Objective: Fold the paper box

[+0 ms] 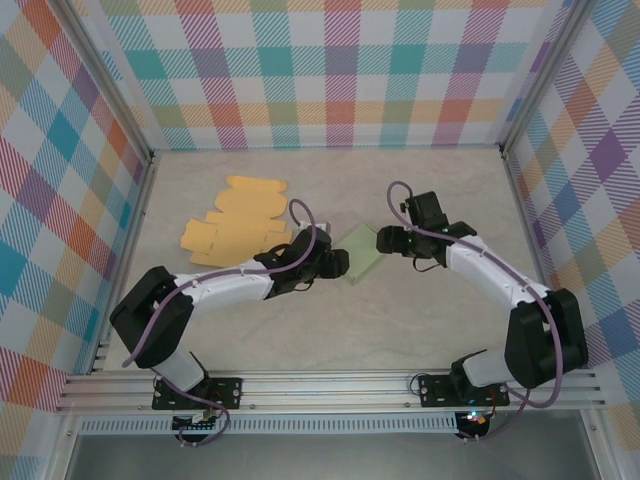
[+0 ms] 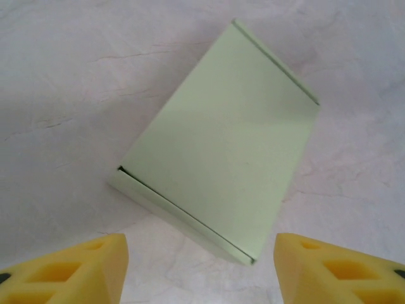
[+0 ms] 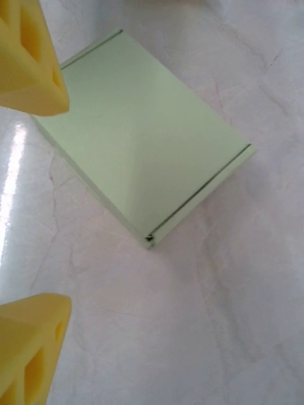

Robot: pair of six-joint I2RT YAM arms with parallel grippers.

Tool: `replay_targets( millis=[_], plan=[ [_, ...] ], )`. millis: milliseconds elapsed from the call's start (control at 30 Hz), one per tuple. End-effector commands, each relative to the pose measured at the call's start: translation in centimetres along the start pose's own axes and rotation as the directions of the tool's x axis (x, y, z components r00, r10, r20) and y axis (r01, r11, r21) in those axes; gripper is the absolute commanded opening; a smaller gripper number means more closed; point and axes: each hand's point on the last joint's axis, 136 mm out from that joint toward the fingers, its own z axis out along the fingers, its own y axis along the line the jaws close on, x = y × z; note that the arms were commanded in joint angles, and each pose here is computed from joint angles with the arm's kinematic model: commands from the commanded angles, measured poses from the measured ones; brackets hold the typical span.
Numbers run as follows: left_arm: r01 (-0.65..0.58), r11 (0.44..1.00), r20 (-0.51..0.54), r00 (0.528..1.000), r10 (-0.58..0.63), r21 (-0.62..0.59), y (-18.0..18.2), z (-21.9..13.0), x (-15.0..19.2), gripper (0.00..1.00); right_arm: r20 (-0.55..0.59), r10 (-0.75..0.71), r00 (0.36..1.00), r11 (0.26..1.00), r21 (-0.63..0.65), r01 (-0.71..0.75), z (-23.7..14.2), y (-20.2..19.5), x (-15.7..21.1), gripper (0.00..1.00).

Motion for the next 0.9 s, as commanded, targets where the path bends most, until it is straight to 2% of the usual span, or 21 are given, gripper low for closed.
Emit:
replay_targets(
  millis=[0,233,333,433,600,733,800,867],
  plan=[
    [0.062,0.997,-0.034,0.998,-0.060,0.055,-1.4,2.1,0.2,0.64,-0.019,-0.019,1.000,0.999,0.050,0.019,1.0,-0.8,-1.3,0.79],
    [0.143,0.983,-0.126,0.984,-0.128,0.113,-3.3,8.6,0.2,0.62,0.051,0.079,0.996,0.993,0.085,-0.083,0.5,-3.2,-4.3,0.89],
    [0.115,0.983,-0.149,0.984,-0.094,0.143,-4.7,10.9,-0.8,0.62,0.092,0.098,0.991,0.989,0.099,-0.107,-0.8,-4.4,-4.8,0.95],
    [0.079,0.980,-0.129,0.990,-0.055,0.185,-6.5,12.9,-2.9,0.63,0.122,0.111,0.986,0.984,0.125,-0.127,-1.9,-5.6,-4.6,1.00],
    [0.011,0.978,-0.114,0.993,0.013,0.210,-8.2,15.0,-5.6,0.66,0.151,0.126,0.981,0.978,0.145,-0.148,-3.2,-6.7,-4.0,1.00],
    [-0.014,0.980,-0.068,0.997,0.028,0.196,-7.8,15.7,-7.4,0.70,0.179,0.122,0.976,0.982,0.121,-0.145,-4.0,-6.4,-3.8,1.00],
    [-0.024,0.980,-0.027,0.999,0.030,0.198,-7.7,15.7,-8.6,0.80,0.193,0.127,0.973,0.983,0.105,-0.149,-4.3,-6.2,-3.9,1.00],
    [-0.023,0.976,-0.001,1.000,0.023,0.217,-8.0,15.2,-9.8,0.85,0.197,0.127,0.972,0.986,0.078,-0.145,-4.6,-5.7,-3.9,1.00]
  ],
)
